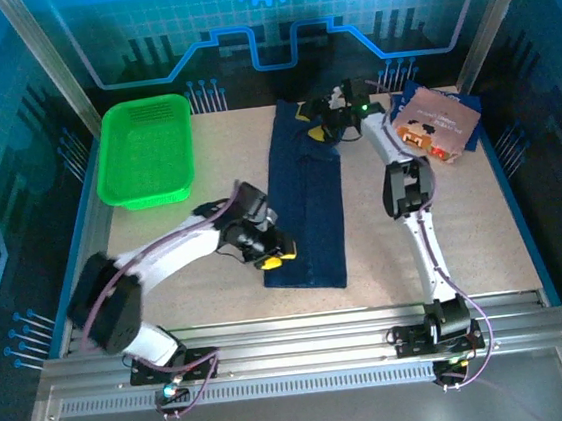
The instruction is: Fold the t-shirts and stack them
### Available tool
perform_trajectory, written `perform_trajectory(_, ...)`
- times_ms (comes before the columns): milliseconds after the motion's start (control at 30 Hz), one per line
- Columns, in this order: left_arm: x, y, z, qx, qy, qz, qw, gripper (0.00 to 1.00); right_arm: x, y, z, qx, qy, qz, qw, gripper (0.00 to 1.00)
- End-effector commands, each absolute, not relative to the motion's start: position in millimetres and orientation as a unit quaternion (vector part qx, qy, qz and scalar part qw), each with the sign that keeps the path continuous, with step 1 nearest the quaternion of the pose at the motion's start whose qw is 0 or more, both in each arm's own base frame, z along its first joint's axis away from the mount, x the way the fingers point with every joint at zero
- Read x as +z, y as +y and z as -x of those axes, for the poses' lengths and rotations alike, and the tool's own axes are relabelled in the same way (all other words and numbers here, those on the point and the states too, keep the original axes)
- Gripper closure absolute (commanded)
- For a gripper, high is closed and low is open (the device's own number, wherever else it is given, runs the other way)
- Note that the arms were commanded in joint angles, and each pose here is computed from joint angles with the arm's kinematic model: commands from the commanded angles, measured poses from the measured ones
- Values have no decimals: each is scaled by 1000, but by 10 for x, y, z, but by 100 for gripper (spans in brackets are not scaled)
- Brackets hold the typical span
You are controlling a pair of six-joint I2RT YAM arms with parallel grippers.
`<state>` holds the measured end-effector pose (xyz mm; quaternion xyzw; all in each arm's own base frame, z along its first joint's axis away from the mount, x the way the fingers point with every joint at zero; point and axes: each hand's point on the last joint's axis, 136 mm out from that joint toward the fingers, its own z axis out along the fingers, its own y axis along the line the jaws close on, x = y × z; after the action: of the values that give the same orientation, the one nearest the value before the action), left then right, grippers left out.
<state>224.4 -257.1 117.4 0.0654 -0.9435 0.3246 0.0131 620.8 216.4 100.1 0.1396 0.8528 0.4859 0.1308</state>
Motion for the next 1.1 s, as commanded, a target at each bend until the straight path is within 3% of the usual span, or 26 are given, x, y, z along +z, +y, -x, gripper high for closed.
perform_trajectory(0, 1198, -2118, -2205, 302, -947, -106, -16, 38, 2191, 1942, -5171, 412, 897, -52, 154, 18)
perform_trajectory(167, 912, -1994, -2188, 299, -946, -127, 3, 34, 1944, 1608, -3803, 345, 929, -86, 98, 11)
perform_trajectory(300, 664, -2084, -2200, 307, -942, -136, 23, 34, 1336, 1689, -2795, 363, 924, -119, 19, 13)
perform_trajectory(400, 567, -2140, -2234, 301, -943, -136, 22, 34, 1021, 1834, -2352, 380, 917, -122, -18, 16)
perform_trajectory(667, 150, -2338, -2010, 270, -951, -134, 76, 38, 530, 1785, -1885, 342, 926, -117, -108, 21)
perform_trajectory(1067, 26, -2449, -2102, 254, -956, -135, 63, 45, 301, 1981, -1725, 338, 924, -102, -146, 28)
